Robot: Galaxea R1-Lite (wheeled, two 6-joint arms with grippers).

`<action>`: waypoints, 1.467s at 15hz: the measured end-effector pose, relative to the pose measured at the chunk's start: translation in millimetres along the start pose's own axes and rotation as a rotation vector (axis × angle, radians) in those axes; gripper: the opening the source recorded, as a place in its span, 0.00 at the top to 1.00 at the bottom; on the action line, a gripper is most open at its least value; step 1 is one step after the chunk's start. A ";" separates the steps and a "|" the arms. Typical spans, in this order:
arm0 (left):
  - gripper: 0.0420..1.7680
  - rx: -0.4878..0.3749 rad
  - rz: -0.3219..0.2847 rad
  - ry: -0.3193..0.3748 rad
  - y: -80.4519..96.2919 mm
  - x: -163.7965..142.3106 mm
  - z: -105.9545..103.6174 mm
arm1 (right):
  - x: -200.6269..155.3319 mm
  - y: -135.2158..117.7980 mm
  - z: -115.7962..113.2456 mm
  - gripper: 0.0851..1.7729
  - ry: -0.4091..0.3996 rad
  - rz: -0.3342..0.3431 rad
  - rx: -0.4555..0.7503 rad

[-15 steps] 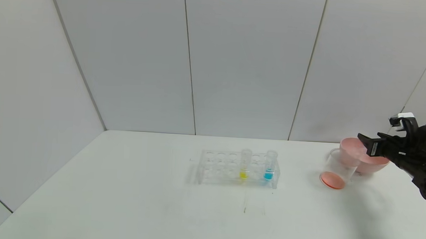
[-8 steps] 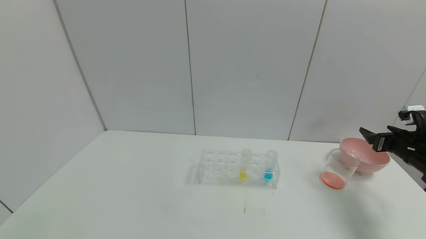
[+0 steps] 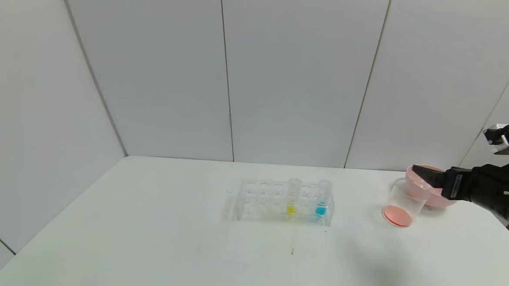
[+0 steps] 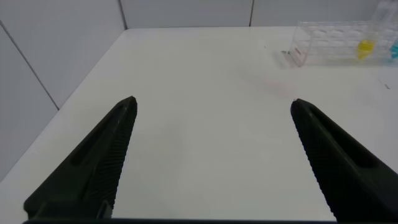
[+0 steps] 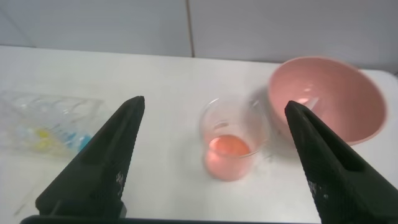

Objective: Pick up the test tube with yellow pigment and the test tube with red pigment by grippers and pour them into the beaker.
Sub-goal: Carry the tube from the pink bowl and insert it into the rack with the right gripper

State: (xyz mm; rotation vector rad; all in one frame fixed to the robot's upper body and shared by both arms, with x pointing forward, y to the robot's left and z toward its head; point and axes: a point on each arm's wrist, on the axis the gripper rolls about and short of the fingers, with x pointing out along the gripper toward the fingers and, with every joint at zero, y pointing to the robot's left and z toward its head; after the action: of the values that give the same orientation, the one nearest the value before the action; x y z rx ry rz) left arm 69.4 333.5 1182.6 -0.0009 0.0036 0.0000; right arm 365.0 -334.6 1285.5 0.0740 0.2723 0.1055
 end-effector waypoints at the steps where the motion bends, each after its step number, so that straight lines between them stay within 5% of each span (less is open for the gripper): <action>1: 0.00 0.000 0.000 0.000 0.0 0.0 0.0 | -9.0 21.8 -1.9 0.08 0.023 -0.003 0.016; 4: 0.00 0.000 0.000 0.000 0.0 0.0 0.0 | -33.5 84.4 -8.4 0.07 0.036 -0.023 0.005; 9: 0.00 0.000 -0.001 0.000 0.0 0.0 0.0 | -58.2 153.8 -20.6 0.05 0.019 0.046 0.011; 17: 0.00 0.000 0.000 0.000 0.0 0.0 0.0 | -28.4 256.0 -53.6 0.04 -0.009 -0.076 -0.033; 22: 0.00 0.000 0.000 0.000 0.0 0.0 0.0 | -0.8 294.2 -86.2 0.04 -0.042 -0.166 0.003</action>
State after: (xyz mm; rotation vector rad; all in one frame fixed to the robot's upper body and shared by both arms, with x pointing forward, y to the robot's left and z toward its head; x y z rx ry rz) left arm 69.4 333.5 1182.5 -0.0013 0.0040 0.0000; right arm 313.2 -37.9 1228.6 0.0558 0.2355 -0.0616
